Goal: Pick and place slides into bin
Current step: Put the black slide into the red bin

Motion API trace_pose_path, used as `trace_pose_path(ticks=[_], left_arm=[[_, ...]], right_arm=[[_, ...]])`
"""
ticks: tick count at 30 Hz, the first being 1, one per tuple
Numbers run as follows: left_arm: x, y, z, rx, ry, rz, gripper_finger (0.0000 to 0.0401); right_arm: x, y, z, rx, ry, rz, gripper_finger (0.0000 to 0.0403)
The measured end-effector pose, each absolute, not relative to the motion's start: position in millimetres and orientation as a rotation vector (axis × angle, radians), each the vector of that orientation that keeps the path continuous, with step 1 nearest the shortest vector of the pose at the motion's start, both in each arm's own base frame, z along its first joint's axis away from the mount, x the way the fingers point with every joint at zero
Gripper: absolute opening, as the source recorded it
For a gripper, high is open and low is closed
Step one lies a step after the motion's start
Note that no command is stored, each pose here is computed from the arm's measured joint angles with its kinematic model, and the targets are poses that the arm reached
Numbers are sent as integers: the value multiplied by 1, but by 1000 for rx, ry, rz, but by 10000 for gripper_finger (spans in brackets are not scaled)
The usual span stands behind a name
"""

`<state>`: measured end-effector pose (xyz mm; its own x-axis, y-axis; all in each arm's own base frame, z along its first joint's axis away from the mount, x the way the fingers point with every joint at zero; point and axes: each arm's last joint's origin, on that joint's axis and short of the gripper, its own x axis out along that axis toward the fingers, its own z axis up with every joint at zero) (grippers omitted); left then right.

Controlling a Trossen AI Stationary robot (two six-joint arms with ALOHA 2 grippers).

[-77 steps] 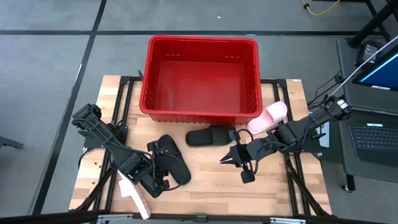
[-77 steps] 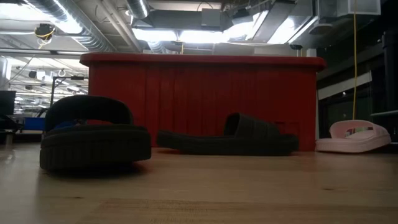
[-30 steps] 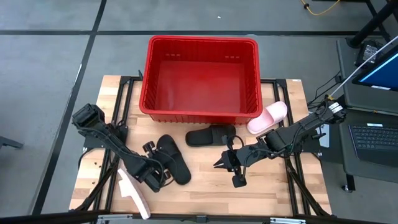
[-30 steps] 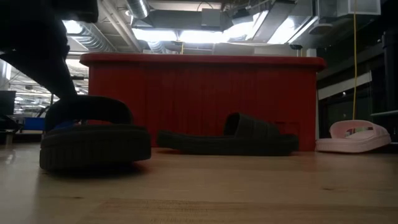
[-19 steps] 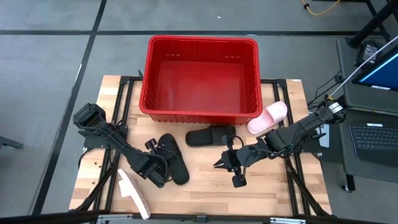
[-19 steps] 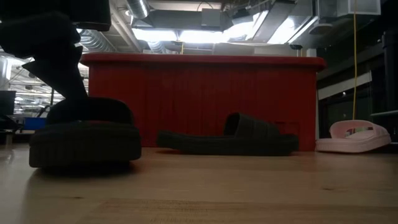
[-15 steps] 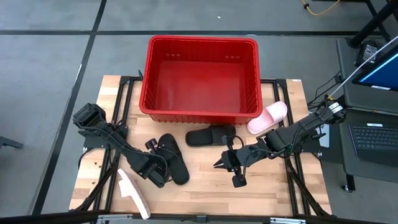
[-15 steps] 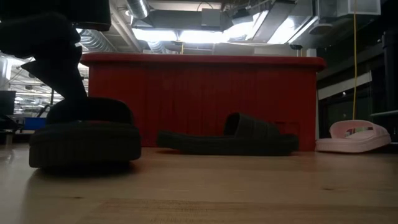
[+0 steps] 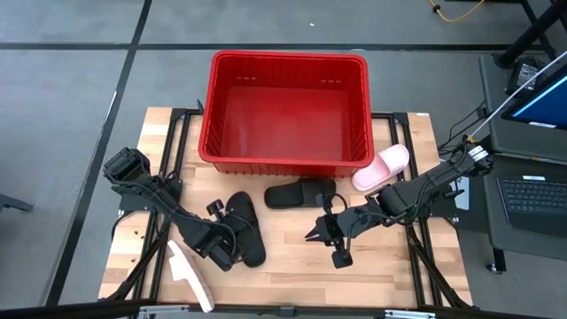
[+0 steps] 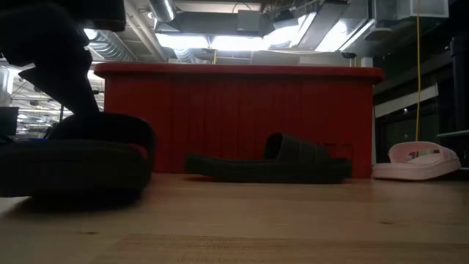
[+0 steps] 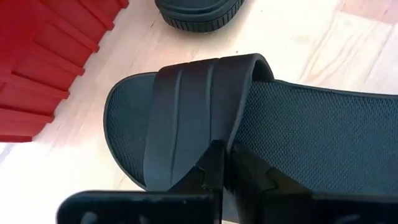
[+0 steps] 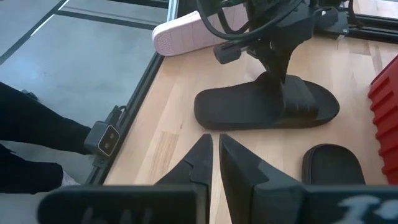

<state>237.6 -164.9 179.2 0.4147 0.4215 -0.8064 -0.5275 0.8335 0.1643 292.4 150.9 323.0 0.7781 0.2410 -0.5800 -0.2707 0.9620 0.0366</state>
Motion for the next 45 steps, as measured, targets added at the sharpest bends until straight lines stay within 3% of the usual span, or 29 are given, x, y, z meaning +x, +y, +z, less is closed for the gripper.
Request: trace_pose_path(ticks=[17, 32, 40, 45], left_arm=[[266, -193, 249, -117, 861, 415, 4], [276, -194, 327, 157, 654, 429, 3], [282, -181, 371, 217, 576, 470, 3], [285, -169, 386, 356, 560, 506, 3]], right_arm=[[291, 153, 323, -4, 640, 339, 32], [290, 161, 334, -58, 564, 377, 7], [292, 160, 365, -212, 448, 305, 6], [289, 152, 378, -284, 419, 113, 8]])
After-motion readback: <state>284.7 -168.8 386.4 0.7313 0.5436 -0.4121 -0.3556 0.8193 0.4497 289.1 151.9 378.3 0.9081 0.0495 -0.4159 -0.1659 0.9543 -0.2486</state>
